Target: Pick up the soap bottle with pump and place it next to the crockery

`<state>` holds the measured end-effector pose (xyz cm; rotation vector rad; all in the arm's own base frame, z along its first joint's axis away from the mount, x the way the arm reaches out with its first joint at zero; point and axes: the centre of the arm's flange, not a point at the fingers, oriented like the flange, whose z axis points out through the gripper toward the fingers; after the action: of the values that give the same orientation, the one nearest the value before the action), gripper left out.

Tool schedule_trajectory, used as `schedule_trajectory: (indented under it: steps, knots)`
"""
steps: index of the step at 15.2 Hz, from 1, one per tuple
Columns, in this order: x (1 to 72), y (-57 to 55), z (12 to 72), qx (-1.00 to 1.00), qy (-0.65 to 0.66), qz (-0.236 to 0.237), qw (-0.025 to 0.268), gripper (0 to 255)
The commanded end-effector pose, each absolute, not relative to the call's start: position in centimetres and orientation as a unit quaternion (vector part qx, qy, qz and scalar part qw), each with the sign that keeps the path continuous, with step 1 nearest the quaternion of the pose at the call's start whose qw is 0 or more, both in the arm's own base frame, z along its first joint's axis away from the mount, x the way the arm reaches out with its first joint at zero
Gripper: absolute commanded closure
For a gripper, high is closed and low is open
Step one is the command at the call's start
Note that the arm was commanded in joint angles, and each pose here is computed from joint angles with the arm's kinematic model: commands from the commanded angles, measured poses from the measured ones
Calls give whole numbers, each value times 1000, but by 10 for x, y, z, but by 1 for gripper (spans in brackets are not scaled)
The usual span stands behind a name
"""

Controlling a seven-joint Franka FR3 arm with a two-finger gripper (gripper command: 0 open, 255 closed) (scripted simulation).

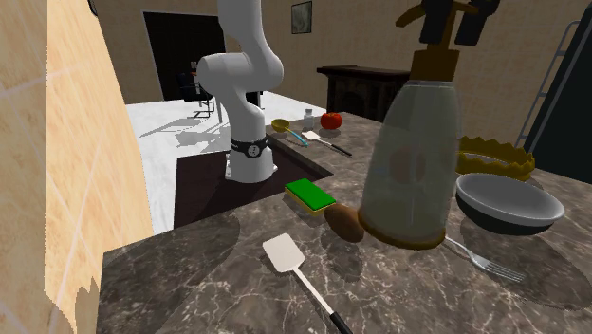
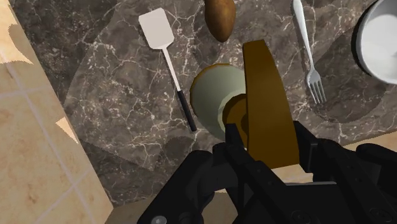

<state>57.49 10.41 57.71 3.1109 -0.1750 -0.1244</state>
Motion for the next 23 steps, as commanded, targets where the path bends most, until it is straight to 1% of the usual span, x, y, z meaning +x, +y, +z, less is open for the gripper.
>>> schedule_trajectory:
  steps: [1, 8, 23]
  knots:
    - [566, 126, 580, 998, -57, -39, 12, 255]
    - [539, 215, 581, 998, -57, -39, 12, 255]
    - [539, 215, 502, 998, -57, -39, 12, 255]
